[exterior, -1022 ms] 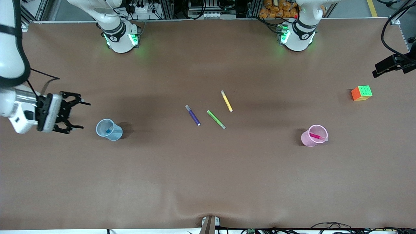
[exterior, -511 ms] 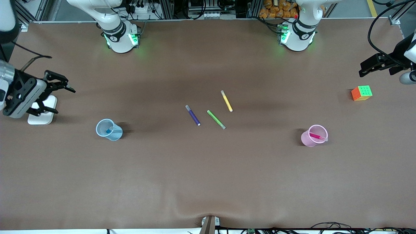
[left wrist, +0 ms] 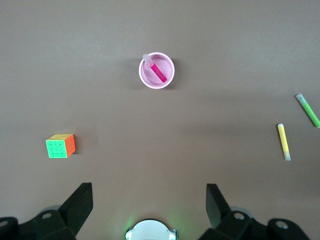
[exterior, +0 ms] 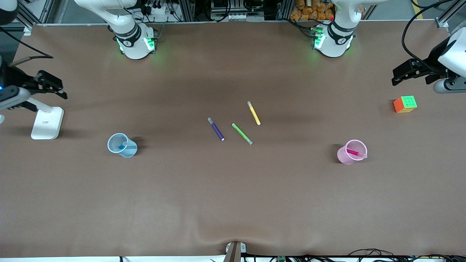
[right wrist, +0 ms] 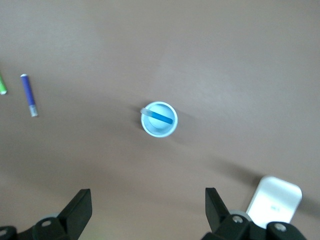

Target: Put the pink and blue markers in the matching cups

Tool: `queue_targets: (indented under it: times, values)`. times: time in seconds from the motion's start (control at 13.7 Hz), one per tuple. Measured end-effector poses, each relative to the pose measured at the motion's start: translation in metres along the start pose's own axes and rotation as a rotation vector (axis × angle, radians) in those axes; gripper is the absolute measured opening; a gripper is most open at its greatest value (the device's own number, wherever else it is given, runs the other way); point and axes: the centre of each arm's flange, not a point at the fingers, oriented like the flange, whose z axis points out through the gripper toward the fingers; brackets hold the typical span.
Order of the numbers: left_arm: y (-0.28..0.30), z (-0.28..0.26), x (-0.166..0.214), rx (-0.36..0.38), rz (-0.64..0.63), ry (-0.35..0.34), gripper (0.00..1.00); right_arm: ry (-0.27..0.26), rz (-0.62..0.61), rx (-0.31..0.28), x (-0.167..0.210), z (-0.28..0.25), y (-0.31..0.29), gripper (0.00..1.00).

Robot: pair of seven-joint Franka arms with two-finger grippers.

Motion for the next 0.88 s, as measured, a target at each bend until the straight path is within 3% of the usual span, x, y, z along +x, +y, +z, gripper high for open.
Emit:
queue_targets:
  times: [0.51,0.88]
  values:
    - [-0.012,0.001,0.001,-0.002,-0.021,-0.005,1.00,-0.042,0.244,-0.006,-0.018,-0.014,0.002,1.00]
    - [-0.012,0.000,0.000,-0.003,-0.021,-0.004,1.00,-0.065,0.339,-0.004,-0.028,-0.021,0.011,1.00]
